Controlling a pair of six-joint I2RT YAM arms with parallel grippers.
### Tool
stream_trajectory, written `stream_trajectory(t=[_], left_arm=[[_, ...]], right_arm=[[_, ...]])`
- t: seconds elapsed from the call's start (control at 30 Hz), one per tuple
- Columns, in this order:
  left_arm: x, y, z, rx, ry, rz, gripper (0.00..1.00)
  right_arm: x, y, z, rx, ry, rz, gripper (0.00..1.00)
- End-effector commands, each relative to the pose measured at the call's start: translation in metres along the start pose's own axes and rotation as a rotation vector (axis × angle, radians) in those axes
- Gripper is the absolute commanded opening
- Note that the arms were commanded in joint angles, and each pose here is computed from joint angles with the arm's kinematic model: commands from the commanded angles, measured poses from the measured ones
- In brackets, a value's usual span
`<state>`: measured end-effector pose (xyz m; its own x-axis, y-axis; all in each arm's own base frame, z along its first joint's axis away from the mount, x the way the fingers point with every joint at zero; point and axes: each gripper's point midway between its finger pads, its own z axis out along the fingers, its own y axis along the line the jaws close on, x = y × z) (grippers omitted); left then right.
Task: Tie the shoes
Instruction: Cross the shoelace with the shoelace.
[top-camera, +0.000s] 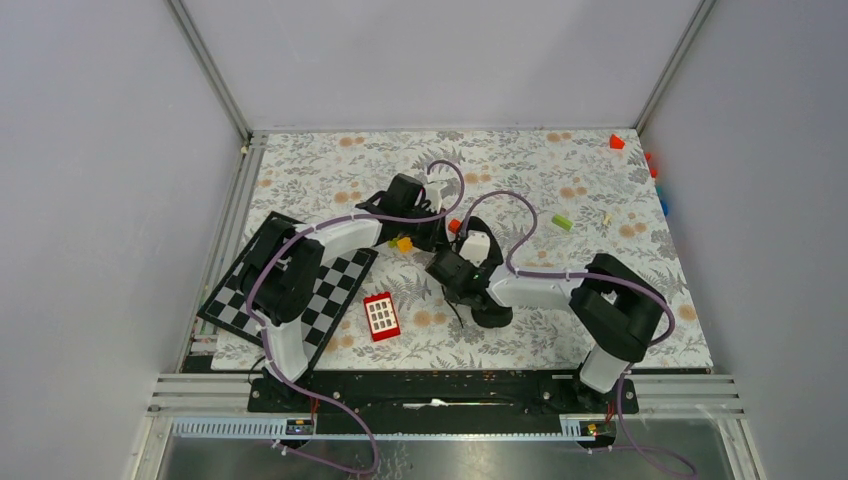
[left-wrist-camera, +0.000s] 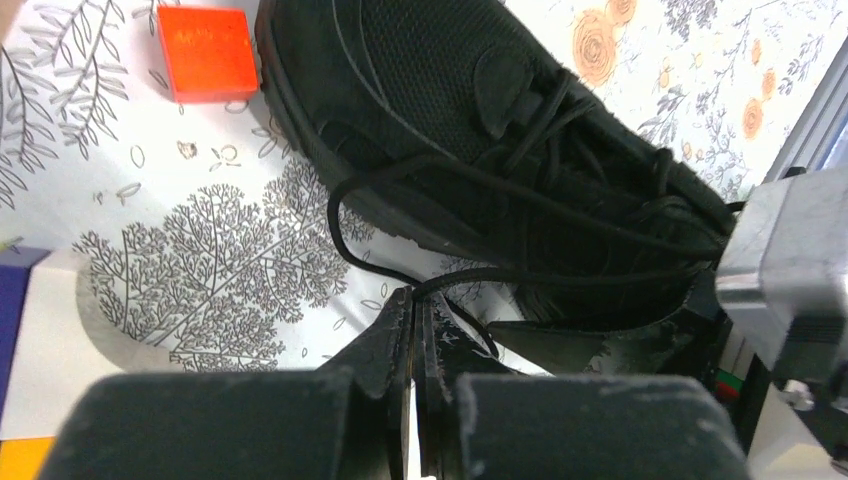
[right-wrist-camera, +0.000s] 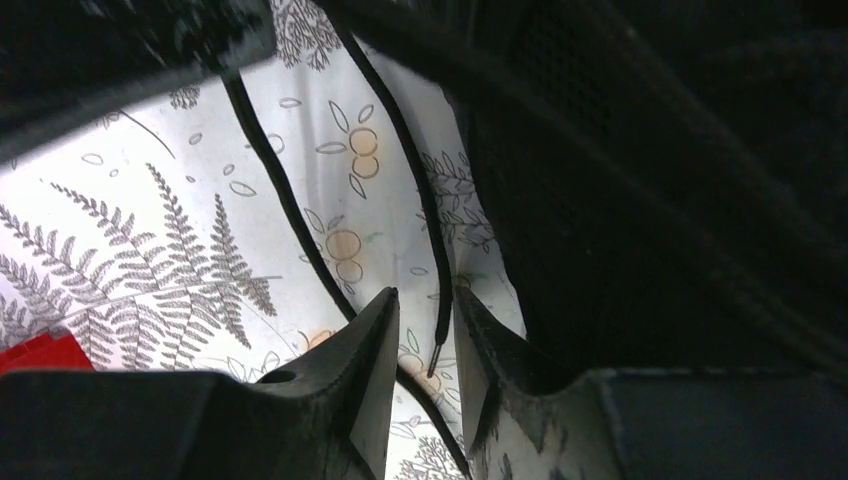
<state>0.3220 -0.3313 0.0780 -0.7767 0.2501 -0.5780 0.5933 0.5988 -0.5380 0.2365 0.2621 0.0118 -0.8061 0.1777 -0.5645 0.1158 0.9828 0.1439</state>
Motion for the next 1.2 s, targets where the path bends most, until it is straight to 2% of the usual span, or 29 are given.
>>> stream_trajectory(t=[0.0, 0.03, 0.1, 0.13, 0.17, 0.33, 0.53, 0.7, 0.83, 1.03, 1.17], left_arm=[[-0.016, -0.014, -0.015, 0.035, -0.059, 0.028, 0.00], [-0.015, -0.014, -0.015, 0.033, -0.059, 0.028, 0.00], [-0.015, -0.014, -0.016, 0.030, -0.058, 0.029, 0.00], [-0.015, -0.014, -0.016, 0.026, -0.058, 0.029, 0.00], [-0.015, -0.014, -0.016, 0.027, -0.059, 0.028, 0.00], [-0.016, -0.015, -0.017, 0.027, -0.061, 0.007, 0.00], [-0.022, -0.024, -0.029, 0.010, -0.076, -0.038, 0.00], [-0.020, -0.042, -0.036, -0.002, -0.082, -0.028, 0.00], [-0.009, -0.050, -0.038, -0.014, -0.052, -0.028, 0.00], [0.002, -0.053, -0.046, -0.035, -0.049, -0.026, 0.00], [0.006, -0.049, -0.047, -0.060, -0.046, -0.025, 0.00]], right_arm=[[0.011, -0.027, 0.016, 0.131, 0.009, -0.044, 0.33], [0.012, -0.027, 0.018, 0.135, 0.014, -0.049, 0.33], [0.016, -0.029, 0.021, 0.140, 0.022, -0.052, 0.26], [0.017, -0.030, 0.021, 0.139, 0.024, -0.053, 0.10], [0.017, -0.031, 0.020, 0.139, 0.023, -0.051, 0.00], [0.003, -0.035, 0.000, 0.100, -0.026, -0.027, 0.00], [-0.041, -0.033, -0.061, -0.049, -0.149, -0.007, 0.00], [-0.048, -0.021, -0.098, -0.204, -0.130, -0.036, 0.00], [-0.054, -0.018, -0.117, -0.263, -0.129, -0.042, 0.00], [-0.100, -0.019, -0.152, -0.291, -0.287, -0.035, 0.00], [-0.131, -0.020, -0.162, -0.312, -0.324, 0.001, 0.00]])
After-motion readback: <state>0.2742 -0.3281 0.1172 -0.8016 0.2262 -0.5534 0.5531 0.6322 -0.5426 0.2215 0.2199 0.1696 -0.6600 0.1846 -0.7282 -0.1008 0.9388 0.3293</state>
